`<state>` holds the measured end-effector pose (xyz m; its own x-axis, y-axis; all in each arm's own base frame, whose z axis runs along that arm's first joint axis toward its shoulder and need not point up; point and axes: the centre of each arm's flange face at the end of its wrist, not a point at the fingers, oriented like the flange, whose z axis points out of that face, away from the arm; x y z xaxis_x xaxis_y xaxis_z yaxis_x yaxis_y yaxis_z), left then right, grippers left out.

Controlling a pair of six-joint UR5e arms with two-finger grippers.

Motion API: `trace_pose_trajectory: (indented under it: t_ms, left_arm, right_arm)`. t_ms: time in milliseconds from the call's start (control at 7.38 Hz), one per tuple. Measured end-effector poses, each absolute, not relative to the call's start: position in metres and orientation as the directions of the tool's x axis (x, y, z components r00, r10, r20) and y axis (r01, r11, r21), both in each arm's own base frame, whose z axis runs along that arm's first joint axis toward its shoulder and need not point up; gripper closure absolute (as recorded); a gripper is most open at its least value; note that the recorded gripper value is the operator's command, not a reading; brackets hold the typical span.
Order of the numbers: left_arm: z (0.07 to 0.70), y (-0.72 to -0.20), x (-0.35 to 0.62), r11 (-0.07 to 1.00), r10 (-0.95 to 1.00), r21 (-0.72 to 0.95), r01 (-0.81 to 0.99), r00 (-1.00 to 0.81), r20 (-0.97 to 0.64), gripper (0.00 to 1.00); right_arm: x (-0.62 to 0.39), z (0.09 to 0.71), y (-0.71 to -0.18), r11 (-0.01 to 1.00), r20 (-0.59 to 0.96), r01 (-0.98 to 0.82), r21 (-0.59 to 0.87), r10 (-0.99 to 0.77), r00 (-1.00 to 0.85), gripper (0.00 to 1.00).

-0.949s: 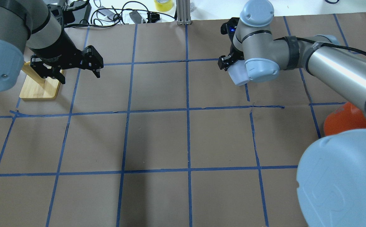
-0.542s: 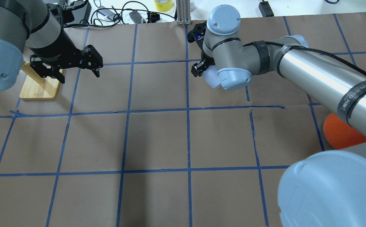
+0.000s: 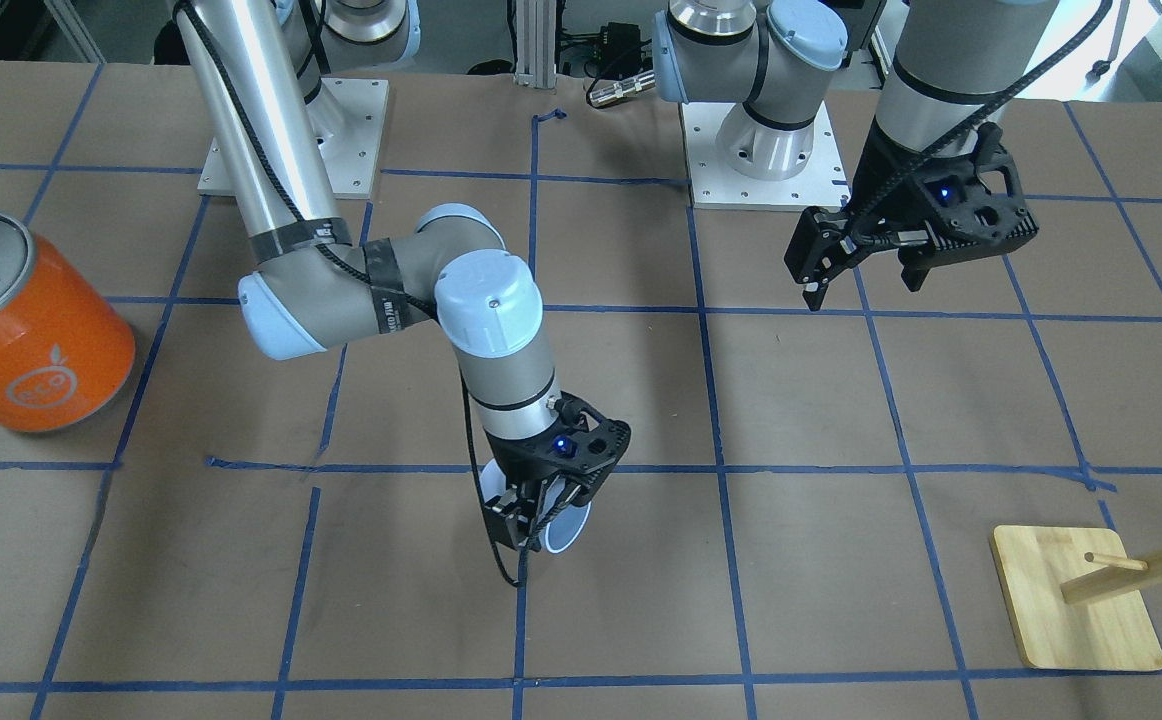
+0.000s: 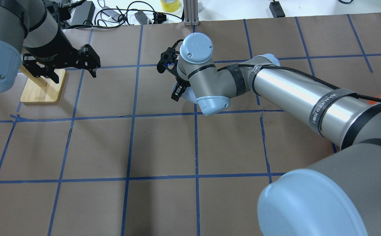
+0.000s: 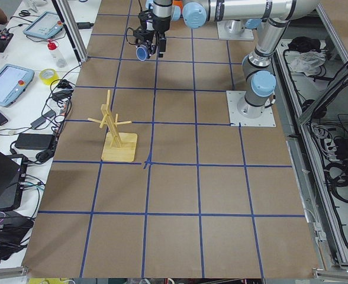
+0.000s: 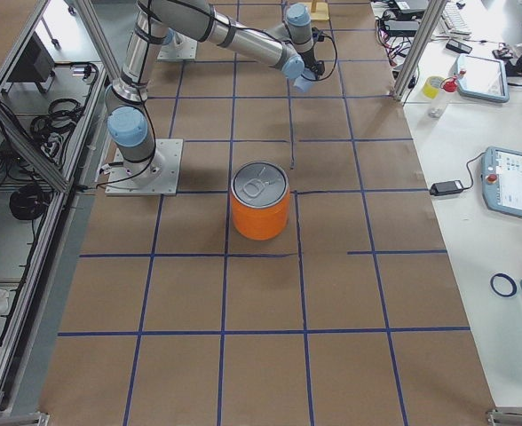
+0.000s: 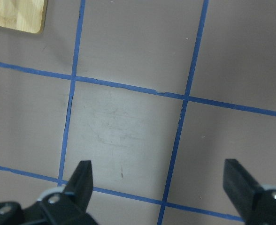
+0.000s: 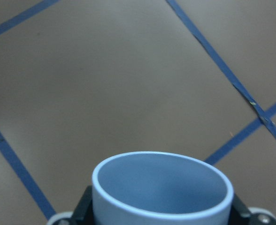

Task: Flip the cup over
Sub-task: 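Carry the white cup with the right gripper toward the table center, then lower the cup and open the right gripper, laying it on its side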

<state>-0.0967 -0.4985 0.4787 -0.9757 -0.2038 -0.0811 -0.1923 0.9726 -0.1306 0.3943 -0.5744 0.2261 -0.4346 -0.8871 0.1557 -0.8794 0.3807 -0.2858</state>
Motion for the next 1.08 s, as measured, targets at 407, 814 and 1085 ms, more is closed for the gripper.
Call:
trace_pose_trajectory:
  t_ms: [407, 814, 1085]
  left_arm:
    - [0.478, -0.500, -0.091, 0.968, -0.219, -0.147, -0.206, -0.972, -0.080, 0.00]
    - [0.477, -0.502, -0.084, 0.964, -0.234, -0.146, -0.221, -0.969, -0.077, 0.00]
    - [0.478, -0.502, -0.082, 0.962, -0.243, -0.149, -0.230, -0.967, -0.076, 0.00]
  right_arm:
    - [0.413, 0.213, -0.553, 0.131, 0.199, -0.966, -0.221, -0.964, -0.176, 0.84]
    - [0.412, 0.203, -0.546, -0.018, 0.220, -0.985, -0.174, -0.975, -0.021, 0.68]
    - [0.412, 0.201, -0.545, -0.030, 0.213, -0.986, -0.166, -0.977, -0.006, 0.52]
